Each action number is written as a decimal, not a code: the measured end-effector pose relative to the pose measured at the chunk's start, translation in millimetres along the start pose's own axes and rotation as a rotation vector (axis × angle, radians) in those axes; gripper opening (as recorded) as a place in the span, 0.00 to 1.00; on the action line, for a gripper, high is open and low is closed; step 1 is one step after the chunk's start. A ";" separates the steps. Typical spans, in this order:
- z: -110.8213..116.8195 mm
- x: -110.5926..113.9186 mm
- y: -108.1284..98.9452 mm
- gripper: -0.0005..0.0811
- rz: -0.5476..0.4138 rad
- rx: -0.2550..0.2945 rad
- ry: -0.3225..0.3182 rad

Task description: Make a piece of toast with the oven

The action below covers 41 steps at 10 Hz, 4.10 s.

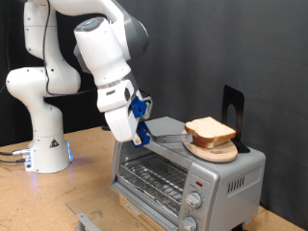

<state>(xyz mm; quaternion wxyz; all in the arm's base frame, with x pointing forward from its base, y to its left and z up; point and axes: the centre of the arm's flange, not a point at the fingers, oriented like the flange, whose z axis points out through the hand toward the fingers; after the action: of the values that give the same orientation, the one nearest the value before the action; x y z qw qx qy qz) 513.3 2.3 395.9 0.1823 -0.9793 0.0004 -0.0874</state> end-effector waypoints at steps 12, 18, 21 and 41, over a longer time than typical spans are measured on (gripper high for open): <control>1.5 -1.4 -4.1 0.33 -0.002 0.008 -0.026; -6.3 3.9 -8.4 0.33 -0.001 0.021 -0.010; -5.1 4.3 -14.6 0.33 -0.015 0.021 -0.014; -11.3 6.1 -99.8 0.33 0.036 -0.091 -0.132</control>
<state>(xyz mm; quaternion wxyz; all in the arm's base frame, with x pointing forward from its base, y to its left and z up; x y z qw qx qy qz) 514.3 91.3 443.0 0.1388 -0.9901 0.0099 -0.0195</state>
